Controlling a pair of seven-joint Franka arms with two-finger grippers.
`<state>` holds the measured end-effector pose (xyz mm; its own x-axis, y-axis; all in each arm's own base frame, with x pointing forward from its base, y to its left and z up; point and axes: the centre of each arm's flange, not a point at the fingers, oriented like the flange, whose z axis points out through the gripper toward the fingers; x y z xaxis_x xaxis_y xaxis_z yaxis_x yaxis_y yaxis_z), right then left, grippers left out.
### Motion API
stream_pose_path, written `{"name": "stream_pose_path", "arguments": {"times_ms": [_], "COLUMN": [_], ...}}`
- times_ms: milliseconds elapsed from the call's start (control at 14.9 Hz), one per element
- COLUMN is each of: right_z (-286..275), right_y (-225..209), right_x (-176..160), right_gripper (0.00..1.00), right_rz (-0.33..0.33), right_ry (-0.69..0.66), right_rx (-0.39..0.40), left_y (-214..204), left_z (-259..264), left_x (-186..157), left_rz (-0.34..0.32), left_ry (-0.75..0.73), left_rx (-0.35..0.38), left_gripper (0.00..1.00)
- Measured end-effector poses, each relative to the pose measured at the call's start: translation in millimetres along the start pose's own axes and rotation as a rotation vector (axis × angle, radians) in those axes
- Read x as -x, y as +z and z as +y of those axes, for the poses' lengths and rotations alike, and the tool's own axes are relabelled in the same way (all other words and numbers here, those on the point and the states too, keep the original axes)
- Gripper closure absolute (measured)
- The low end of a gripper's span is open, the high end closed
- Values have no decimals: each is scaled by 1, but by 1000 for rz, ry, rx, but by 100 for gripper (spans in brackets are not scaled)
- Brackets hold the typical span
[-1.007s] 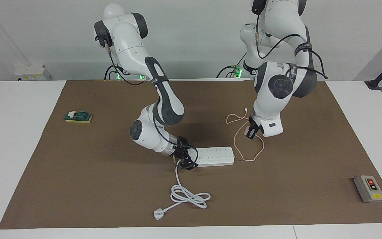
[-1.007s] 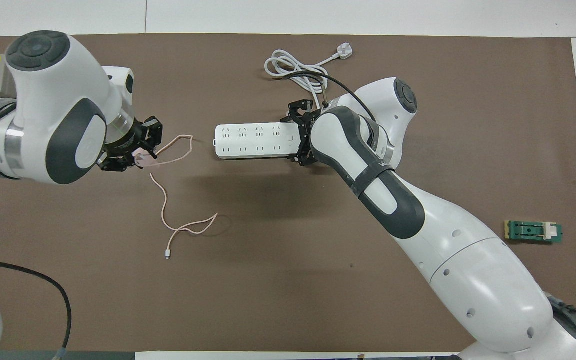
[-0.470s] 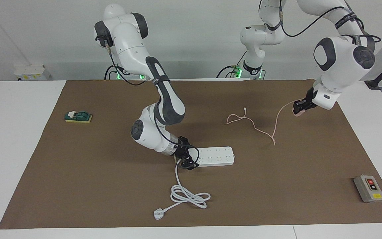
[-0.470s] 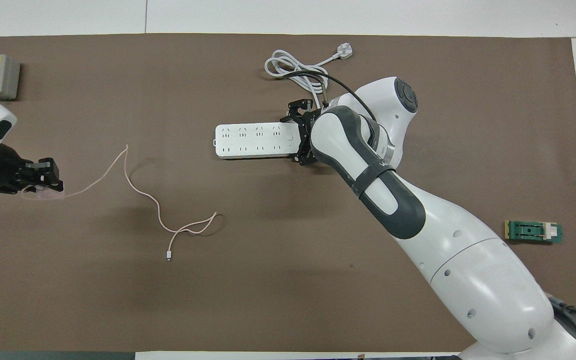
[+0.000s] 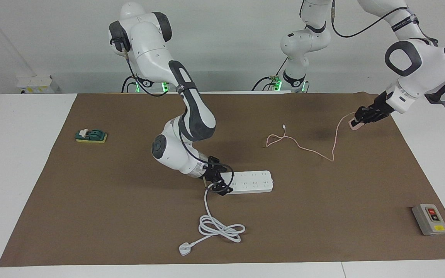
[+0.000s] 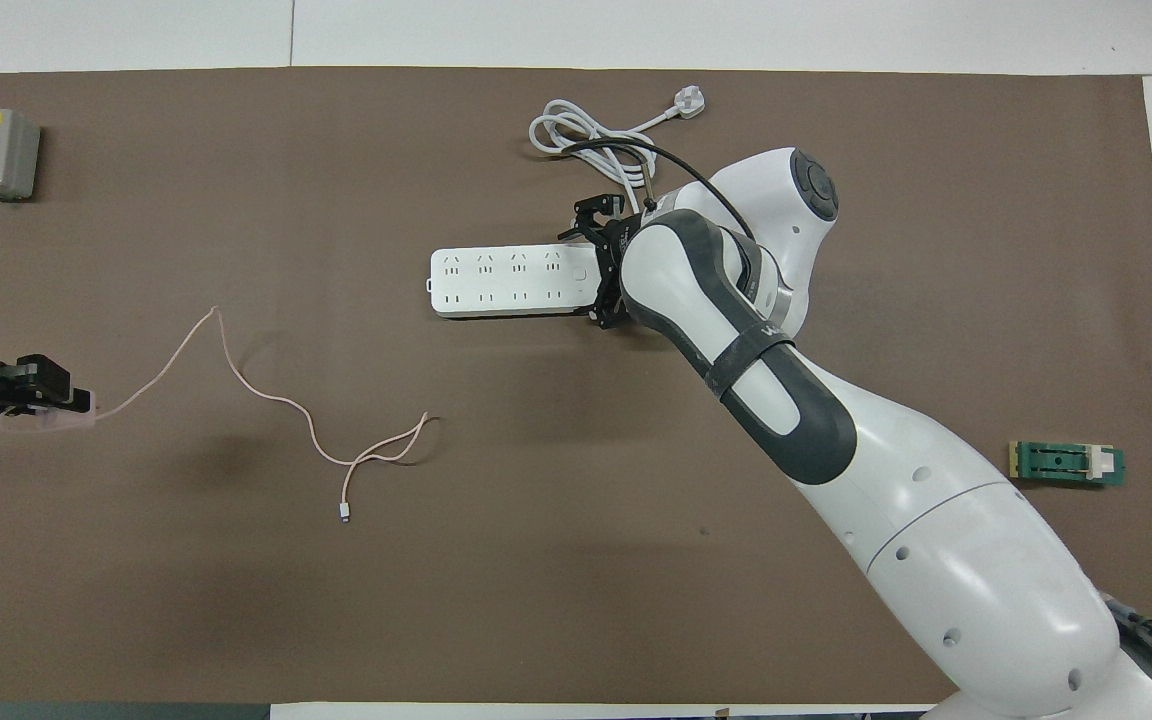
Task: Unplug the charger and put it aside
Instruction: 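Carry the charger away from the strip with the left gripper, then lower the charger onto the mat and open the left gripper while the right gripper withdraws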
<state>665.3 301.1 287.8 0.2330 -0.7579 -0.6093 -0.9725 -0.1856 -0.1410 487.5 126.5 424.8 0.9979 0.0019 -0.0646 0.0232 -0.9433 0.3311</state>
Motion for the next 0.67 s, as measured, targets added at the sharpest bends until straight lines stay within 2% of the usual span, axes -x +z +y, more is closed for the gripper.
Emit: {"name": "stream_pose_path", "arguments": {"times_ms": [201, 470, 672], "right_z": [-4, -3, 4], "right_y": [-37, -109, -158], "right_x": [-5, -24, -19], "right_gripper": [0, 0, 0], "right_rz": [-1, 95, 176], "right_ry": [-7, -89, -251], "right_rx": [22, 108, 170], "left_y": [39, 77, 98], "left_z": [4, 21, 25], "left_x": [17, 27, 33], "left_rz": [24, 35, 61], "left_ry": [0, 42, 98], "left_rx": [109, 218, 281], "left_gripper": [69, 69, 69]}}
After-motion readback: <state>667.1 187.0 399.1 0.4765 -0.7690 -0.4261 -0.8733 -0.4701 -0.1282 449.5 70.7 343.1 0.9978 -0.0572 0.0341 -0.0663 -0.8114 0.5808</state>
